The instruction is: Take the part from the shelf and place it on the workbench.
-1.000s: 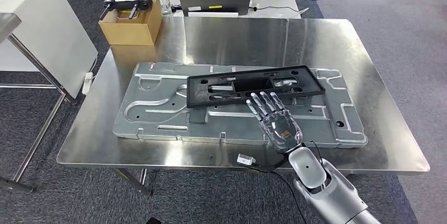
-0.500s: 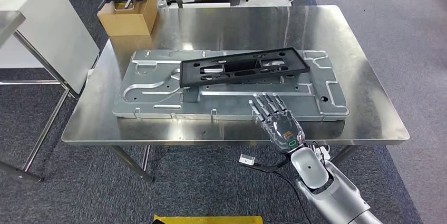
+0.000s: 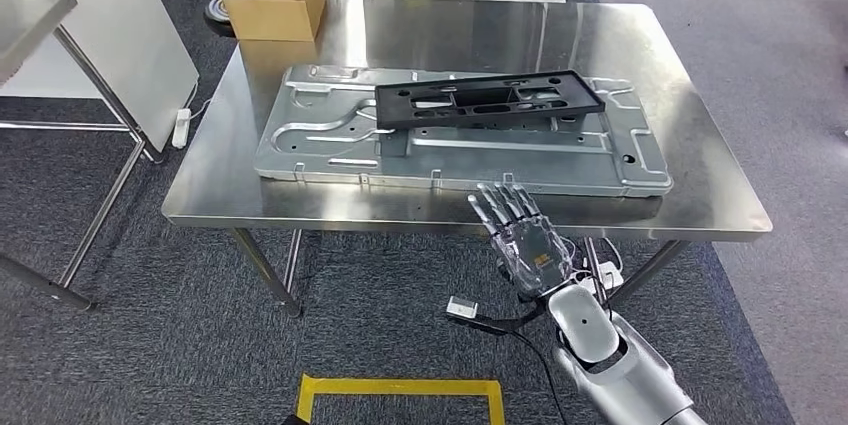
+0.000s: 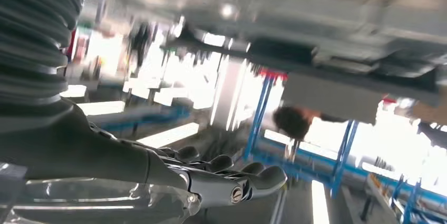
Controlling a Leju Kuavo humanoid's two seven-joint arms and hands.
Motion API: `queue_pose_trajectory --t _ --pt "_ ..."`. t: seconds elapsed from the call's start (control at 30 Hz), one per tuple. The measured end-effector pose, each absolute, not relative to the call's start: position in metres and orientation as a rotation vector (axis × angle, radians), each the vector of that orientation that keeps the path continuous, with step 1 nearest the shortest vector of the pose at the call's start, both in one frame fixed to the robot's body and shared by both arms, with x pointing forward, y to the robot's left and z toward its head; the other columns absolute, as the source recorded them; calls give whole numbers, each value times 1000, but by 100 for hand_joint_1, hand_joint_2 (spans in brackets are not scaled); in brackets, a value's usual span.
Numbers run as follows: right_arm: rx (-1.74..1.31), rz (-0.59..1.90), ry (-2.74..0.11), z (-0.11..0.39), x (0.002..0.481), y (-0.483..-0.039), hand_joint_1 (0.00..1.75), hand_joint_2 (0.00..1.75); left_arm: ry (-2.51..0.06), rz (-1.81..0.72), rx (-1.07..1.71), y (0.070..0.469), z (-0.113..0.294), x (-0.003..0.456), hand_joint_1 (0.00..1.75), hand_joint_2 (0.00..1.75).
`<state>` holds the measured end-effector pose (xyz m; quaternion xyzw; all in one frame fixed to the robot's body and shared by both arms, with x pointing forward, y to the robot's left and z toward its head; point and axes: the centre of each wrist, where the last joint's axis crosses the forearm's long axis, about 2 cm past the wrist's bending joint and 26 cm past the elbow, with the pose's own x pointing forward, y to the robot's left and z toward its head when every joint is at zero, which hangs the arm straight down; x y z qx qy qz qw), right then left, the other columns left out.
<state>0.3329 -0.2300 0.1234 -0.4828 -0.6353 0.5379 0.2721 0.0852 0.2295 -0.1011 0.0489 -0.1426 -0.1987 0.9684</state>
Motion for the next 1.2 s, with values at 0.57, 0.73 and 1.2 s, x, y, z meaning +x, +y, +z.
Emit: queue_pose_trajectory --t 0.57,0.73,1.2 --pt "-355 607 -134 -97 110 -280 0 175 -255 -431 114 231 -104 69 0 0" --pt "-264 358 5 -106 74 -279 0 175 -259 -433 134 240 -105 72 0 0" --pt "-189 260 -104 -107 65 -258 0 175 -295 -434 147 242 -102 89 0 0"
